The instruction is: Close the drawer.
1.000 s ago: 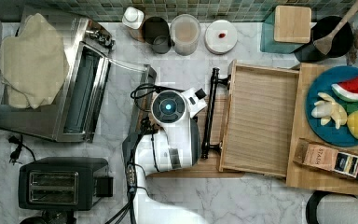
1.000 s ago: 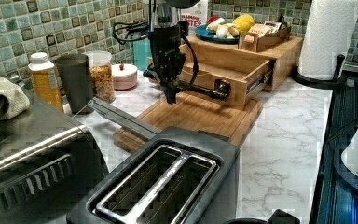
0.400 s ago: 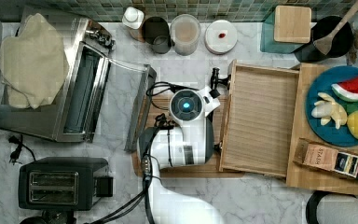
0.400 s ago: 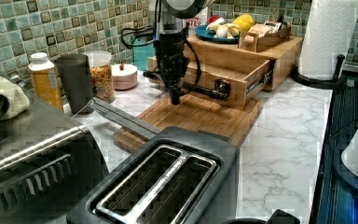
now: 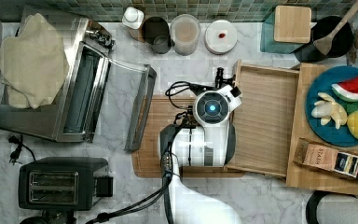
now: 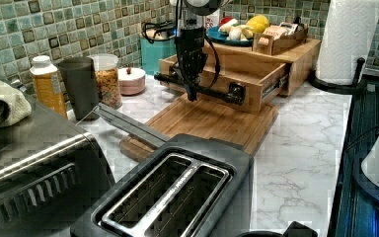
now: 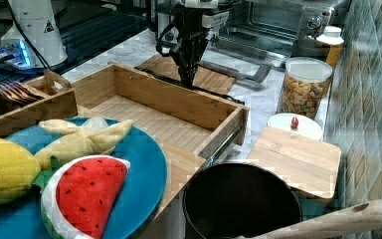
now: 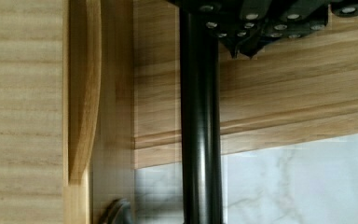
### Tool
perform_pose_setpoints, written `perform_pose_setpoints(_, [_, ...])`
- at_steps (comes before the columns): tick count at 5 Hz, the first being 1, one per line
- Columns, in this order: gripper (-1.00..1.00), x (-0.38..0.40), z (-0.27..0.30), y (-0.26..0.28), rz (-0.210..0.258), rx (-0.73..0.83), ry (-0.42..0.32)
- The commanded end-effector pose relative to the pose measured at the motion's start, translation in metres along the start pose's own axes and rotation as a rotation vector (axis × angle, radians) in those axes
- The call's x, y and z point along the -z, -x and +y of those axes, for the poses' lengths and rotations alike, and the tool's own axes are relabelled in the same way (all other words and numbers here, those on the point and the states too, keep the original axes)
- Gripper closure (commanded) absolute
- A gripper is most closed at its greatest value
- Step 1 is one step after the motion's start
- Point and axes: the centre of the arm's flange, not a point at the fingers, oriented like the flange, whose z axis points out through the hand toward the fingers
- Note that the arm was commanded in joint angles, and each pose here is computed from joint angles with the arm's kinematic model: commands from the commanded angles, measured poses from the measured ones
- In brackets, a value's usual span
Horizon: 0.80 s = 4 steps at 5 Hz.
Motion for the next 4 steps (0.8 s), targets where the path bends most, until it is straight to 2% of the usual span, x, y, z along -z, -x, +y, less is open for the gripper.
perform_pose_setpoints(1, [1.00, 0.072, 0.096, -0.027, 0.124, 0.081, 0.109])
perform_pose_setpoints(2, [1.00, 0.073, 0.158, -0.023, 0.158, 0.093, 0.114])
perform_pose_setpoints(3, [1.00, 0.080, 0.215, -0.027, 0.153, 0.077, 0.095])
perform_pose_setpoints(4, [1.00, 0.087, 0.265, -0.016, 0.163, -0.004, 0.074])
